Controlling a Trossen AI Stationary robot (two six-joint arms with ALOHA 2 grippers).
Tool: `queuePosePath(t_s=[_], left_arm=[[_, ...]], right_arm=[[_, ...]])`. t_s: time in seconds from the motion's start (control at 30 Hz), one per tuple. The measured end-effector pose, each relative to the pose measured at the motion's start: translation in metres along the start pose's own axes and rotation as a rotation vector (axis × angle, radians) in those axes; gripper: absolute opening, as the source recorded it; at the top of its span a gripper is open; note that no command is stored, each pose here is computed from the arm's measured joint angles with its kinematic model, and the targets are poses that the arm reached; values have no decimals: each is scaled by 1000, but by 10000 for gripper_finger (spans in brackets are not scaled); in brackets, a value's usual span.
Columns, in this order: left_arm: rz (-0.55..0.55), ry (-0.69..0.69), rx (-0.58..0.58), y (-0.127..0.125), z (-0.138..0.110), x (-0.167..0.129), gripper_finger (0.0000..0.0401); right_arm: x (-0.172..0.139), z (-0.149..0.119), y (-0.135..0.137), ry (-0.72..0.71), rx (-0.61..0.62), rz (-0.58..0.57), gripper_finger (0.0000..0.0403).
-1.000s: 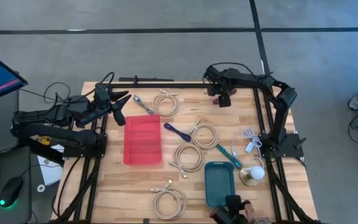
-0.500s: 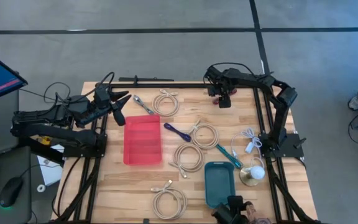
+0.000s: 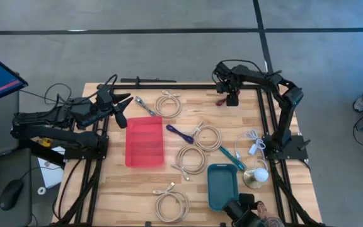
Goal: Pick & Place USB Port
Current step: Put the red charger cable into the red bin
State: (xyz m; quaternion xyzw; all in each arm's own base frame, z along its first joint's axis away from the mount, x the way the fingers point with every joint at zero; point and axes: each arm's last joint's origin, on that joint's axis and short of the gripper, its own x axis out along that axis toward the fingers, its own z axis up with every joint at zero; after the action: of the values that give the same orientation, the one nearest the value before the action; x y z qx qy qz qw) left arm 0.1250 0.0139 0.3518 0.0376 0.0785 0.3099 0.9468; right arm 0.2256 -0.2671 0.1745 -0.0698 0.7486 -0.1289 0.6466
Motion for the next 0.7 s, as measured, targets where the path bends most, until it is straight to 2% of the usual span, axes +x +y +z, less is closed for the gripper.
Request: queuePosePath(t_s=[0.17,0.33,0.5,0.7], left_arm=[[0,0,0,0,0,0,85],[0,1,0,0,0,0,85],[5,0,0,0,0,0,85],[7,0,-3,0,0,0,85]], right_arm=[[2,-2,-9,-39,38,-23,217],[8,-3,-12,-73,53,11,215],[22,6,-6,-21,16,65,215],[19,13,-5,-17,-2,39,208]])
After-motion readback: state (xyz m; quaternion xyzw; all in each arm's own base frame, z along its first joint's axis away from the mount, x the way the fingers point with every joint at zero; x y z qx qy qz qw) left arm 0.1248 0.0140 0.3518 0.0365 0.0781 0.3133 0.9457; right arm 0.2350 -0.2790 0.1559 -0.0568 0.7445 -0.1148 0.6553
